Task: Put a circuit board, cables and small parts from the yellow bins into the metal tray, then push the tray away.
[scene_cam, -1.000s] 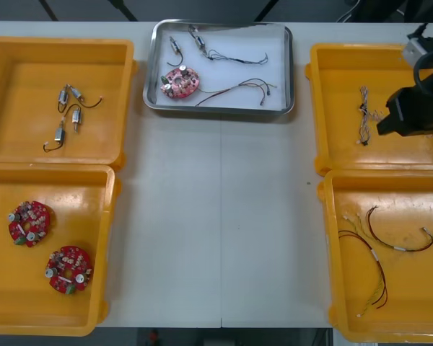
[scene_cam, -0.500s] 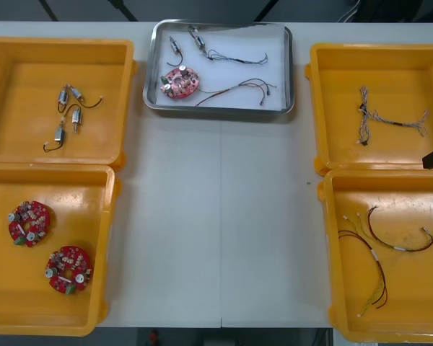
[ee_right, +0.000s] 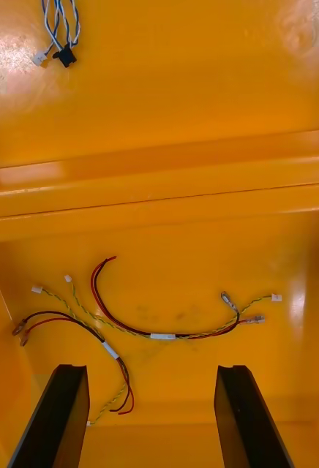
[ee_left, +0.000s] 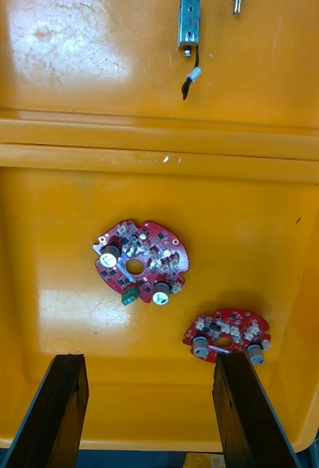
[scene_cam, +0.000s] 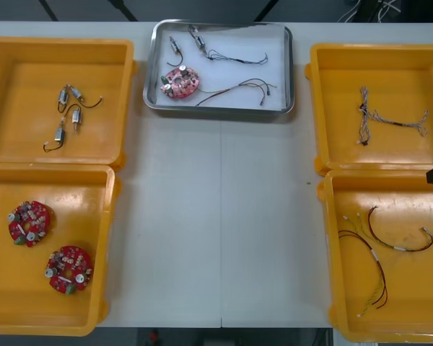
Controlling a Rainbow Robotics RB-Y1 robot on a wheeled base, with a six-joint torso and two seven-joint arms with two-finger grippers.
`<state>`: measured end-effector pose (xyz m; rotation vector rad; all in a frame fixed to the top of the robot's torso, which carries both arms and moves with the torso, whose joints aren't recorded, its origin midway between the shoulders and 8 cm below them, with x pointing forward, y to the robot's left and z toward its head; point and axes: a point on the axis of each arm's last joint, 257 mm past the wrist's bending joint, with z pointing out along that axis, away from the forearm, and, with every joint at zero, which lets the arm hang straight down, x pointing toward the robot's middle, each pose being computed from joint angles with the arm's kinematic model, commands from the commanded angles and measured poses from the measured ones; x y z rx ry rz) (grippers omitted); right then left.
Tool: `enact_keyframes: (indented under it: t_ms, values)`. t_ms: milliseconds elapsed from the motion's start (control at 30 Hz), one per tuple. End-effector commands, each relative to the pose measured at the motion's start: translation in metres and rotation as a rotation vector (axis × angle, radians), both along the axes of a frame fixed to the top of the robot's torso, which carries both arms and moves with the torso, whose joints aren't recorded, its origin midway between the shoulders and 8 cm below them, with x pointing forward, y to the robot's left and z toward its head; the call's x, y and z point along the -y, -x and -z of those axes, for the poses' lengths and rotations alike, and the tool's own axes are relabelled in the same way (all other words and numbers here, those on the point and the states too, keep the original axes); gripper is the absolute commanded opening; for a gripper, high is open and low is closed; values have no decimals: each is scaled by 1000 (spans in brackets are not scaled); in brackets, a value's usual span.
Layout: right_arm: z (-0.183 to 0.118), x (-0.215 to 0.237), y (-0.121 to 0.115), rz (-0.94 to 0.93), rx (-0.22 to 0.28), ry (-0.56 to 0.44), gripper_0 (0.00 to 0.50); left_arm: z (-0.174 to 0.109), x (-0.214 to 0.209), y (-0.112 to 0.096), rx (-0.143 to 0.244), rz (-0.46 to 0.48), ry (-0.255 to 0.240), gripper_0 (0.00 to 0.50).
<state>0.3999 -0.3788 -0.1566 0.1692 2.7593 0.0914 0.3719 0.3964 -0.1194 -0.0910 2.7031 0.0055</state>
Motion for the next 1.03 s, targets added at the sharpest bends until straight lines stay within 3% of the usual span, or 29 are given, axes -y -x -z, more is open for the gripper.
enact_keyframes:
  t_ms: [33,1033]
  values:
    - [-10,14,4,25,9,45,500,-15,-10,1,8,26,-60,500]
    - [-10,14,4,25,9,45,500,-15,-10,1,8,26,-60,500]
